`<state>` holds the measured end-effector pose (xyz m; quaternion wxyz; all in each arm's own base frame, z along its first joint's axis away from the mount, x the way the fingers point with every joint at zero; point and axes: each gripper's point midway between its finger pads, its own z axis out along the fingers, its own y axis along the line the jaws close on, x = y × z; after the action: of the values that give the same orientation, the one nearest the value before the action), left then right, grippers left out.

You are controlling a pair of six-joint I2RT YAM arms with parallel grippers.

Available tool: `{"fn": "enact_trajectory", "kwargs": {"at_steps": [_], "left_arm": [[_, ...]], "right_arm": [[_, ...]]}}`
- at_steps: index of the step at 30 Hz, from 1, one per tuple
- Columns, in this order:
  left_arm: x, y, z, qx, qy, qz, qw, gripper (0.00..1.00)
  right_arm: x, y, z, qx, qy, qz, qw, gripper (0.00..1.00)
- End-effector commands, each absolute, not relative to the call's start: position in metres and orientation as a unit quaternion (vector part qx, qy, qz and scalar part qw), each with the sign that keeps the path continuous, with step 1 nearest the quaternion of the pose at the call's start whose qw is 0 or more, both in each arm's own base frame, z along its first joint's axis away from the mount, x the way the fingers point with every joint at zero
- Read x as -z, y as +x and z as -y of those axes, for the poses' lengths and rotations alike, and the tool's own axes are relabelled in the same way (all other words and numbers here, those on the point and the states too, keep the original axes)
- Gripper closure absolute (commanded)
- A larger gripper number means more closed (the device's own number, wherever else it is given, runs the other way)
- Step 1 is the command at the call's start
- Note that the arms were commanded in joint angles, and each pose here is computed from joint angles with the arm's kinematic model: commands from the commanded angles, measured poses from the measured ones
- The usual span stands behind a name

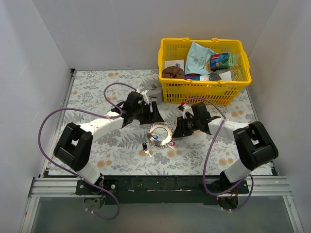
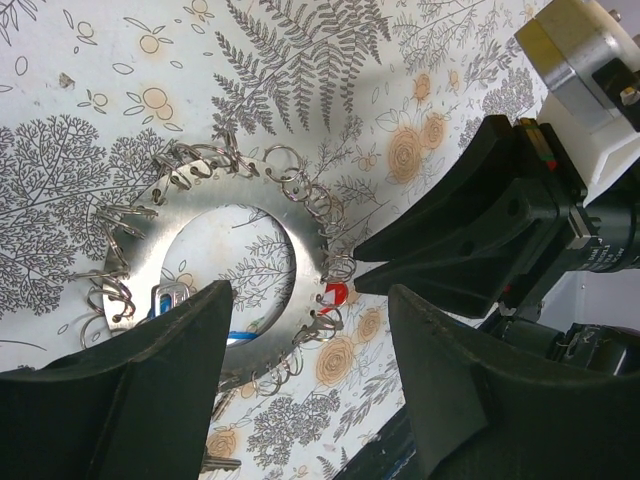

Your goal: Put the keys on the keyring

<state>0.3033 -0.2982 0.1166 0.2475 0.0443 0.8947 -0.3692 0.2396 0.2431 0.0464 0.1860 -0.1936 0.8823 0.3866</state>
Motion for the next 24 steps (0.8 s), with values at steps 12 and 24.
{"fn": "enact_trajectory", "kwargs": {"at_steps": [12,24], "left_arm": [[-0.122,0.298,0.294,0.377,0.044,-0.89,0.251,0.37],[-0.119,0.293,0.297,0.382,0.064,-0.889,0.245,0.37]], "right_arm": [[-0.053,0.253,-0.256,-0.405,-0.197,-0.872,0.191,0.95],[-0.062,0.26,-0.26,-0.395,-0.222,-0.869,0.198,0.99]]}}
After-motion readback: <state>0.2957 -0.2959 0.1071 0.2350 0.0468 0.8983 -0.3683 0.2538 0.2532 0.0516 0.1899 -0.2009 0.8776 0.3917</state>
